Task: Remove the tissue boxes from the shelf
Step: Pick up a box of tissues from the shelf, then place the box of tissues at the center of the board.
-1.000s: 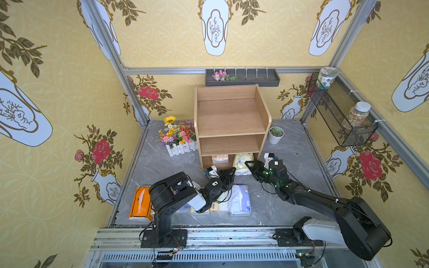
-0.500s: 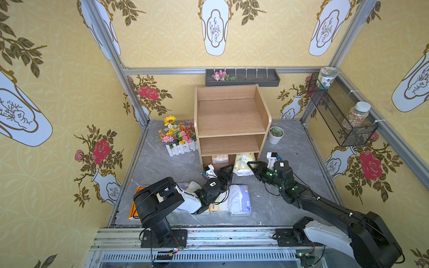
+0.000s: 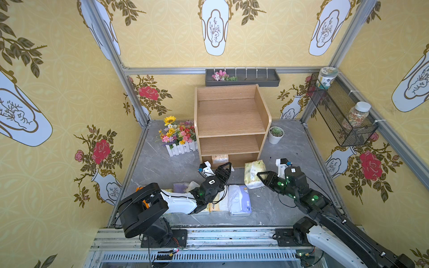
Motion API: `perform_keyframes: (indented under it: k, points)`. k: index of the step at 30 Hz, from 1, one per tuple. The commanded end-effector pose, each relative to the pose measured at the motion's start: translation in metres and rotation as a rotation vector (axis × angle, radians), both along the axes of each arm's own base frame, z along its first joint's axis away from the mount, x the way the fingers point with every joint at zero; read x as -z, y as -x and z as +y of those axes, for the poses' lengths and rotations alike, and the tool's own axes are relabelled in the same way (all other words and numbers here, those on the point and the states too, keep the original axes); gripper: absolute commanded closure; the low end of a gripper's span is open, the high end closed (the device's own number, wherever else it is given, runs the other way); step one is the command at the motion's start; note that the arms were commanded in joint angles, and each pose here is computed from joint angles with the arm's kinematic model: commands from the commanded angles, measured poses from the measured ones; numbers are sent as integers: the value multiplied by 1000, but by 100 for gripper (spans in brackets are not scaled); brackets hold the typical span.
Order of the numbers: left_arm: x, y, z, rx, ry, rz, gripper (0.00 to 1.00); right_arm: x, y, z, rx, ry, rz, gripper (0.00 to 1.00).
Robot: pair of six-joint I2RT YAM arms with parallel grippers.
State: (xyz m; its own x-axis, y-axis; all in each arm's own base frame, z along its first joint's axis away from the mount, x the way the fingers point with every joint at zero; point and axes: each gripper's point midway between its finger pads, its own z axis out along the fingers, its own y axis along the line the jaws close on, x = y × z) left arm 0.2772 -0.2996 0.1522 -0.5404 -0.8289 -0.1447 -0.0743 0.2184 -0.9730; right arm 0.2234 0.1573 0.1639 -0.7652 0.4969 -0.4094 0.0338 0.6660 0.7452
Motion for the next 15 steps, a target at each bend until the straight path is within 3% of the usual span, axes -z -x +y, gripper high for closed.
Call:
perform_keyframes:
  k: [1,8,15]
  points:
    - [9,0,8,-10,-139,-18,41,20,24,-20,-26,151,76,63]
    - [4,7,1,63,-181,-38,42,20,52,-45,-62,313,147,61]
    - [-3,12,5,88,-188,-60,43,41,71,-35,-152,294,266,61]
